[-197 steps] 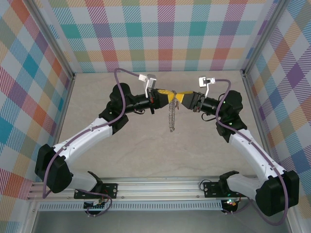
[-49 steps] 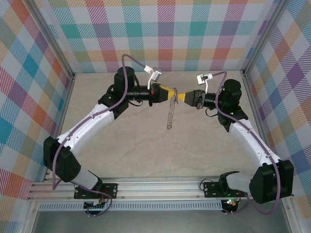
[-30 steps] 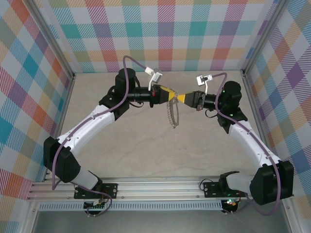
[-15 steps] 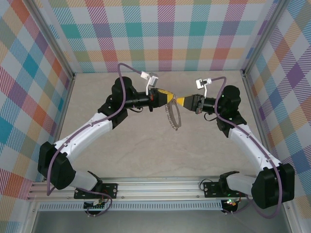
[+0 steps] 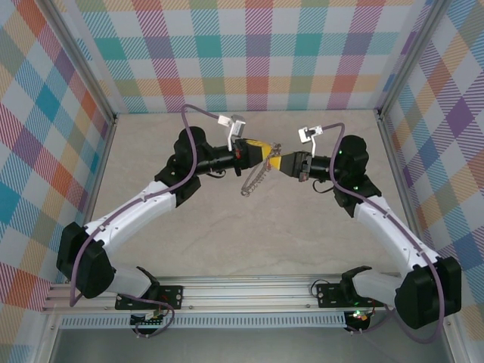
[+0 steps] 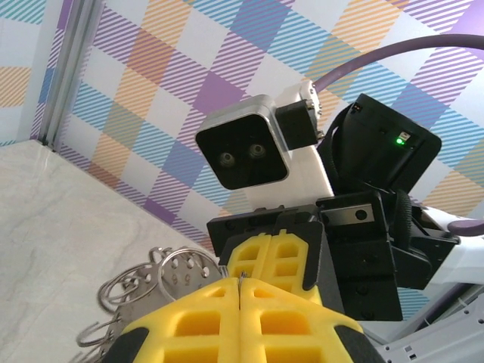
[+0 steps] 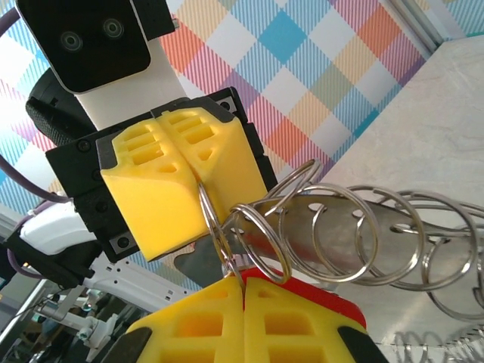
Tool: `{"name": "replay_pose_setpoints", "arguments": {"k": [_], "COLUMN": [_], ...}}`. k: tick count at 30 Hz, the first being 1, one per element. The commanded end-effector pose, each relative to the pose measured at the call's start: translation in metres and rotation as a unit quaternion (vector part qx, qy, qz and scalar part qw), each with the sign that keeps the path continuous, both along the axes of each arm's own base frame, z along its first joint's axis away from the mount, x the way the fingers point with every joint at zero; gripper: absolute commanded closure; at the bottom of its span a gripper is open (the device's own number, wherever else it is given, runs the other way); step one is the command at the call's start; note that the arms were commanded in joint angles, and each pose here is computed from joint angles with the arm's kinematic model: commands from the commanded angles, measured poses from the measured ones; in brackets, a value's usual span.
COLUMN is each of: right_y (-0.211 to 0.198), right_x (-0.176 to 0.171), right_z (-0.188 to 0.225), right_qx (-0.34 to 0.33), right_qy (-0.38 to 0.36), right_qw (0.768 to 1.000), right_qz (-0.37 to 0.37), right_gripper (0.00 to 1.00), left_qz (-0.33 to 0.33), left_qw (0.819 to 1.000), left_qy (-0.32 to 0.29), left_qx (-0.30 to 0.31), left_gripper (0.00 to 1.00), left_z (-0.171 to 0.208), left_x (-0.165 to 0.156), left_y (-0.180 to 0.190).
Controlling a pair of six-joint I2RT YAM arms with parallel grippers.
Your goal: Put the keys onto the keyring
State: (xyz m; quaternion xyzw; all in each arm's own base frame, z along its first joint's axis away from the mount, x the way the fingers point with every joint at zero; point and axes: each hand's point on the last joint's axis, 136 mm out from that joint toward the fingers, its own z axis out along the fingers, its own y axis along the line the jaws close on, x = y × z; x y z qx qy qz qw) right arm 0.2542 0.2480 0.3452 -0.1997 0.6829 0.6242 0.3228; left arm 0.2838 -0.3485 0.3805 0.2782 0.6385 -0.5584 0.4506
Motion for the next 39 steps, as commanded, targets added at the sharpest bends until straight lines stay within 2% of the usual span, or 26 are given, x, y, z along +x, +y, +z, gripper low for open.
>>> {"name": "replay_pose_setpoints", "arguments": {"k": [1,3,5,13,20,23,29,39], "right_y": [0.0,-0.002,-0.005,-0.037,-0.052,-0.051,-0.037,-0.032], "right_x": [-0.019,-0.019,-0.021,-0.028,-0.009,0.001,0.017,0.034], "right_z": [0.0,-0.003,-0.005,0.009,0.03,0.039,0.049,0.069], "right_qx": [-0.011,-0.015,-0.024,-0.032,-0.006,0.005,0.036,0.088], "right_qy": [-0.009,-0.001,0.0,-0.017,-0.02,-0.025,-0.024,-0.038], "right_qw": [1.0,1.0,1.0,0.992,0.98,0.978,0.982,0.979], "right_qz": [0.018,0.008,-0.006,-0.12,-0.2,-0.209,-0.181,-0.182], "right_gripper": [0.95,0.7,0.63,0.62,0.63,0.64,0.69,0.7], "left_qz": [0.039,0.042,0.039,0.035,0.042,0.046,0.057,0.079], "left_qw": [0.996,0.995,0.995,0.995,0.995,0.995,0.993,0.99], "left_qy": [-0.05,-0.049,-0.046,-0.038,-0.033,-0.028,-0.009,0.019], "left_qx": [-0.061,-0.07,-0.073,-0.082,-0.08,-0.083,-0.101,-0.113], "left_gripper": [1.0,1.0,1.0,1.0,1.0,1.0,1.0,1.0], "left_z": [0.04,0.042,0.042,0.042,0.044,0.045,0.052,0.059], "left_x": [0.002,0.003,0.004,0.004,-0.003,-0.005,-0.008,-0.006], "left_y": [0.011,0.012,0.01,0.01,0.017,0.021,0.029,0.038]}}
